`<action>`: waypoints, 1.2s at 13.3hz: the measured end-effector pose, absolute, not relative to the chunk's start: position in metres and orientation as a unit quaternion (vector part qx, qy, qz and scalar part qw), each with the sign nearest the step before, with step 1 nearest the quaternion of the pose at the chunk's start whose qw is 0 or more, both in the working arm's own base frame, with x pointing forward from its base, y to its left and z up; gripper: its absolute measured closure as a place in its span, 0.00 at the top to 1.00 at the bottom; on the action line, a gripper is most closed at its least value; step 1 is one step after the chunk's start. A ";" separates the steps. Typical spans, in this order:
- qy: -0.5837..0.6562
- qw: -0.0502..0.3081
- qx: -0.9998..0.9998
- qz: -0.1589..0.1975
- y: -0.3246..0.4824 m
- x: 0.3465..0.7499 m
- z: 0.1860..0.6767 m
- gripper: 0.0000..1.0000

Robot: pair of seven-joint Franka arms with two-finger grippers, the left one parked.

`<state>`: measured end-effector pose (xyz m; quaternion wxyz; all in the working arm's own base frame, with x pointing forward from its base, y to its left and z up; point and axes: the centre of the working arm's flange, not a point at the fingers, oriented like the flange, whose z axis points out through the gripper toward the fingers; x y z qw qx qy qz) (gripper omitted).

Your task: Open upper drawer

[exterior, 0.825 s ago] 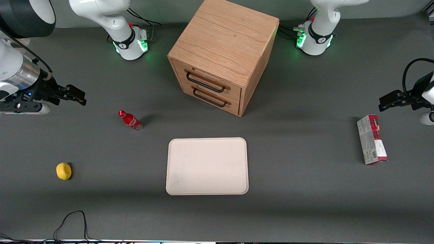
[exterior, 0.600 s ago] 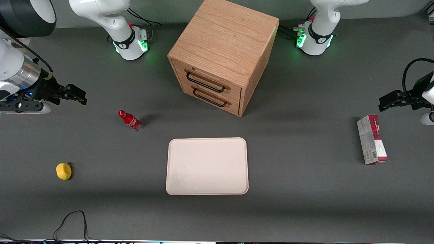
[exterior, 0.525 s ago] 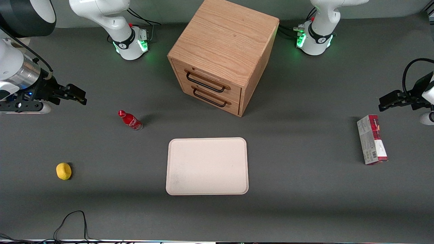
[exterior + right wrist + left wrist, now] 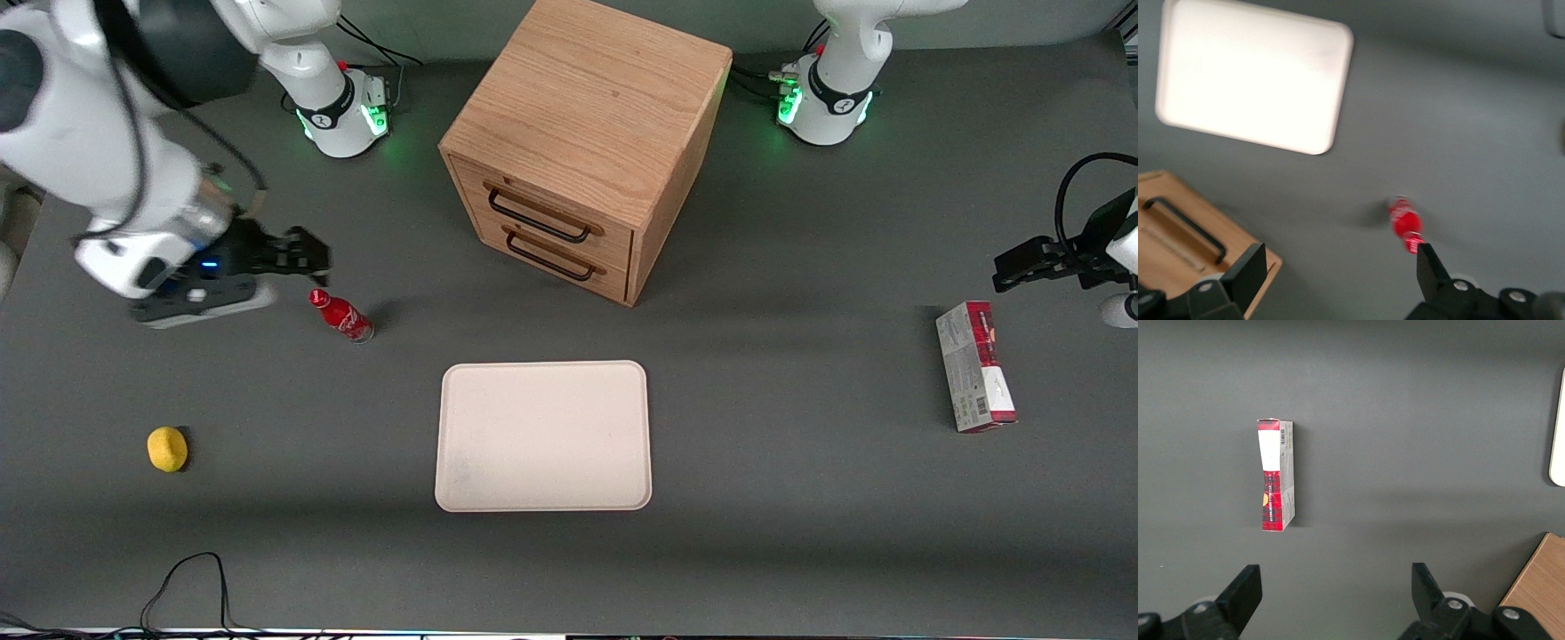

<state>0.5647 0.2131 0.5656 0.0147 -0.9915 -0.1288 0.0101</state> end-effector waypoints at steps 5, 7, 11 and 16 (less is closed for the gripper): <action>-0.305 0.053 -0.950 0.036 0.359 0.508 0.546 1.00; -0.358 0.090 -0.927 0.065 0.393 0.491 0.527 1.00; -0.424 0.141 -0.889 0.098 0.403 0.504 0.478 1.00; -0.444 0.154 -0.877 0.104 0.425 0.487 0.423 1.00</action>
